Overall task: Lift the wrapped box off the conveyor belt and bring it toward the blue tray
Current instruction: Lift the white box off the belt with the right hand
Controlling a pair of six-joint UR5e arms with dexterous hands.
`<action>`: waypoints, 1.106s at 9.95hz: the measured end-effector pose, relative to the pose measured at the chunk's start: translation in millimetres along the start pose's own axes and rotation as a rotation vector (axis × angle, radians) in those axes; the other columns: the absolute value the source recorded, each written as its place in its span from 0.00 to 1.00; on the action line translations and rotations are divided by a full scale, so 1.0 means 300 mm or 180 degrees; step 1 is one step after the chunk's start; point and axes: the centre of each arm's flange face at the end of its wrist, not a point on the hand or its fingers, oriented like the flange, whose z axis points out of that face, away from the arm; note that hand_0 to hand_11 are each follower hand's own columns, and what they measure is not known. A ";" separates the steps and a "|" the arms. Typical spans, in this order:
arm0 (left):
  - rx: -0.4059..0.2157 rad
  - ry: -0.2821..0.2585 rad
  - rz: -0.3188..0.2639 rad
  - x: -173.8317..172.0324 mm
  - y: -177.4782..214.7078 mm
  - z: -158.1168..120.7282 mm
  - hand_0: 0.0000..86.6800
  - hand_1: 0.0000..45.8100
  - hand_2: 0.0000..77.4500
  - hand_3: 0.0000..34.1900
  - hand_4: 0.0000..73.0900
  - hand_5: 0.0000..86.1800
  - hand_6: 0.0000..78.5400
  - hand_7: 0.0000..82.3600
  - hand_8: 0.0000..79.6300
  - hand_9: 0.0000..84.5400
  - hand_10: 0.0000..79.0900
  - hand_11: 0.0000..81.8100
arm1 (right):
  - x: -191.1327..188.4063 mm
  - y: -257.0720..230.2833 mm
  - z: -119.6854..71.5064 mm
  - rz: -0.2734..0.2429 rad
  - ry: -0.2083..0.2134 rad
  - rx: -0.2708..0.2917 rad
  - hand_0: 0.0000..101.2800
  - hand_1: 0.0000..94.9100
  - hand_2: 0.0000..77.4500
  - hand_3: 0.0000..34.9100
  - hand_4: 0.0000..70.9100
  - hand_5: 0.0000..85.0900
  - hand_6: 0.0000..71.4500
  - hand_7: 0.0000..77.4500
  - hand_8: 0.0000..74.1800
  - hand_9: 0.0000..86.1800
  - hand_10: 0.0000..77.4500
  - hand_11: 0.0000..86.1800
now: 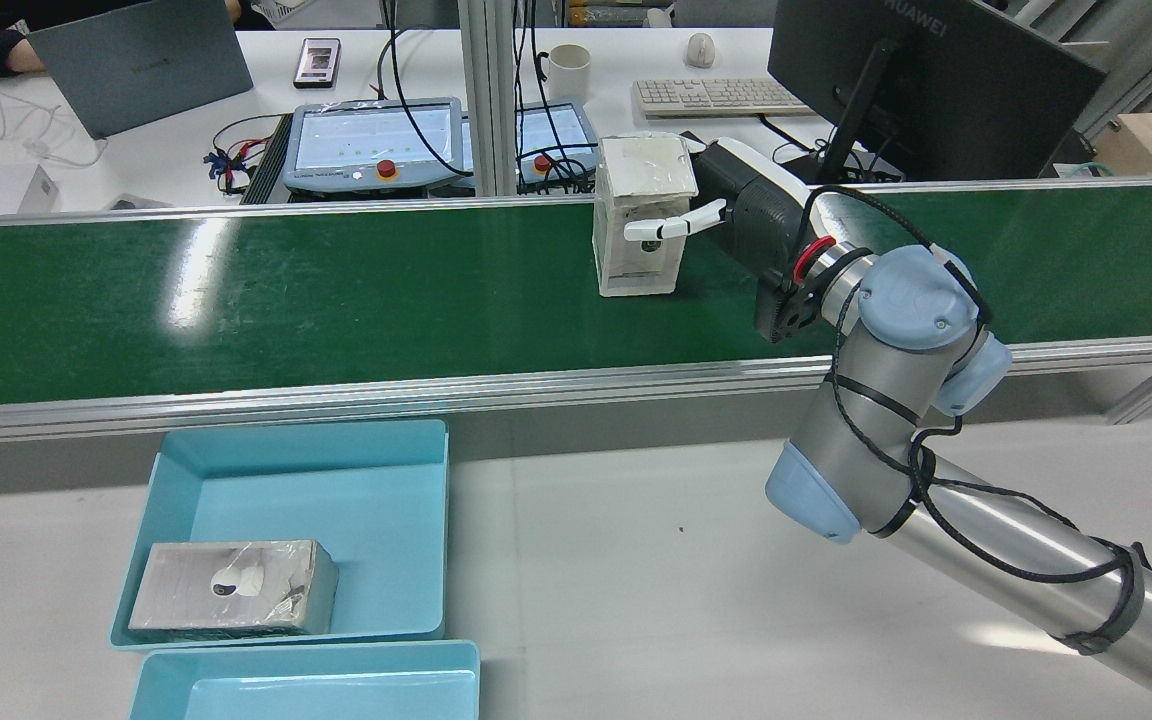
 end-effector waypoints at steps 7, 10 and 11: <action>0.0000 0.0000 0.0000 0.000 0.000 0.000 0.00 0.00 0.01 0.00 0.00 0.01 0.00 0.00 0.00 0.00 0.00 0.00 | -0.019 0.023 -0.004 0.0115 -0.0054 -0.0044 0.44 0.05 0.39 0.00 0.21 0.82 0.47 0.63 0.60 0.59 0.34 0.44; 0.0000 0.0000 0.0000 0.000 0.000 0.000 0.00 0.00 0.01 0.00 0.00 0.01 0.00 0.00 0.00 0.00 0.00 0.00 | -0.067 0.130 -0.025 0.0215 -0.0132 -0.0263 0.42 0.02 0.39 0.00 0.24 0.85 0.50 0.74 0.65 0.73 0.34 0.46; 0.0000 0.0000 0.0000 0.000 0.000 0.000 0.00 0.00 0.01 0.00 0.00 0.01 0.00 0.00 0.00 0.00 0.00 0.00 | -0.079 0.173 -0.035 0.0245 -0.0154 -0.0352 0.42 0.02 0.39 0.00 0.20 0.82 0.50 0.86 0.68 0.80 0.33 0.44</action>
